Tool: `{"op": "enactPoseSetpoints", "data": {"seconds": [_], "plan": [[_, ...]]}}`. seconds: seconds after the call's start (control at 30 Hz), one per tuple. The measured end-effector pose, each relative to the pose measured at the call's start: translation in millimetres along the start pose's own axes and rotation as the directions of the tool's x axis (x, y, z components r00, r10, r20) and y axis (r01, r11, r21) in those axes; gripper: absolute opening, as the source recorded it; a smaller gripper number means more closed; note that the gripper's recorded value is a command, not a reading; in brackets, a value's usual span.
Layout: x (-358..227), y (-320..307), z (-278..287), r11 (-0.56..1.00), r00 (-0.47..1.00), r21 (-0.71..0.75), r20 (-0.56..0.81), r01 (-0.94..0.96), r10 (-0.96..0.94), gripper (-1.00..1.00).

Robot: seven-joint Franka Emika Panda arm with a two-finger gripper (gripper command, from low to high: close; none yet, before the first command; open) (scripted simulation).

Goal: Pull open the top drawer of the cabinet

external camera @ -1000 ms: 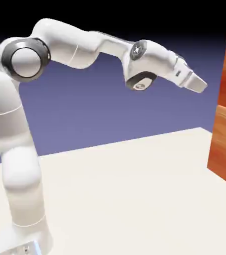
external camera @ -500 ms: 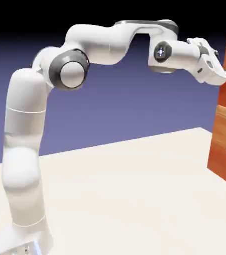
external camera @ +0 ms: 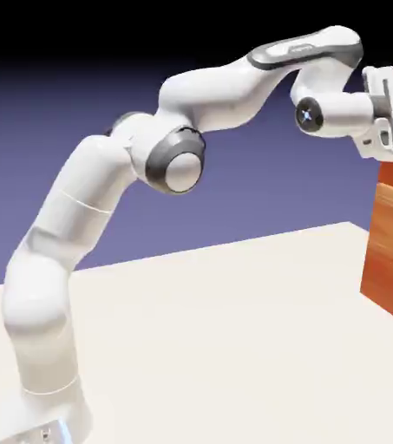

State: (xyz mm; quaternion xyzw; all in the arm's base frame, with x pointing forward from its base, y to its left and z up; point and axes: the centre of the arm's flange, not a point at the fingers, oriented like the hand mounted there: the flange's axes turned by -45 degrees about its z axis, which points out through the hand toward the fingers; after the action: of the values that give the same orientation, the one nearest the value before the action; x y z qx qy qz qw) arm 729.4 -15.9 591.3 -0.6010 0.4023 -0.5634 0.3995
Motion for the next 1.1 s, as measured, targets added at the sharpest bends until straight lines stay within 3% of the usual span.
{"op": "enactPoseSetpoints", "data": {"seconds": [0.4,1.1], "plan": [[-2,37,30,0.933,0.934,0.046,-0.026,-0.356,0.357,0.00],[116,130,43,0.898,0.866,0.145,-0.240,-0.415,0.438,0.00]]}}
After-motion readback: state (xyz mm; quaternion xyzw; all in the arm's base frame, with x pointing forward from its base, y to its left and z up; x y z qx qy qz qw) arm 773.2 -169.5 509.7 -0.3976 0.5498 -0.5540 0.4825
